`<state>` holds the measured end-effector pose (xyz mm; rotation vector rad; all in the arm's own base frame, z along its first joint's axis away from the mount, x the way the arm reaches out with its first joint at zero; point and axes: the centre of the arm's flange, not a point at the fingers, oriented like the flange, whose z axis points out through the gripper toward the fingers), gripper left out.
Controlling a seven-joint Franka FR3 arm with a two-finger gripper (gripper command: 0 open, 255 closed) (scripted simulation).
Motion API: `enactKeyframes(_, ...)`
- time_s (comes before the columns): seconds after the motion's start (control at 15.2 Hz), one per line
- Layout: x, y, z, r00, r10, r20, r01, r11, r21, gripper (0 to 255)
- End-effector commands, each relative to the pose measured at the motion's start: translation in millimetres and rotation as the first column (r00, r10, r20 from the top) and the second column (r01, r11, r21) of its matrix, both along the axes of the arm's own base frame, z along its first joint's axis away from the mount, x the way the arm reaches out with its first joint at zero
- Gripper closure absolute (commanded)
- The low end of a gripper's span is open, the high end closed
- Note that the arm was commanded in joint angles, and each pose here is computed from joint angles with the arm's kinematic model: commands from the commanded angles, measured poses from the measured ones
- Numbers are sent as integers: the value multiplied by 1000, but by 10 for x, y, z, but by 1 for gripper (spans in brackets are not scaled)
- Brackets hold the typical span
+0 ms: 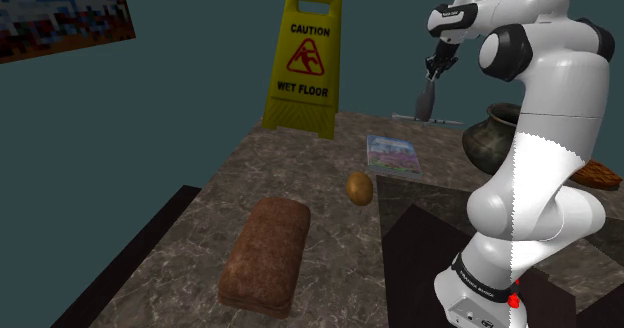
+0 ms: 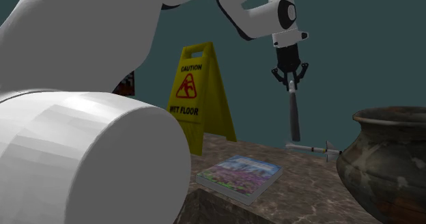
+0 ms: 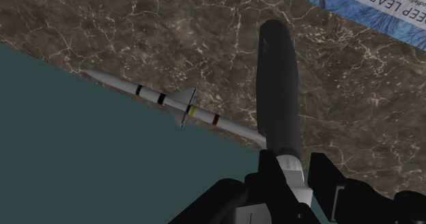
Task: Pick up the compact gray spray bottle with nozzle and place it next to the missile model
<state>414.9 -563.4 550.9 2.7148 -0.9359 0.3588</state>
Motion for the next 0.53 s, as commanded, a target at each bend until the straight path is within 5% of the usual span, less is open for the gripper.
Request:
enactKeyframes(0.0, -9, -1, -107, 1000, 0, 0, 0, 1000, -1, 255)
enactKeyframes(0.46, -9, -1, -476, 1000, 0, 0, 0, 1000, -1, 255)
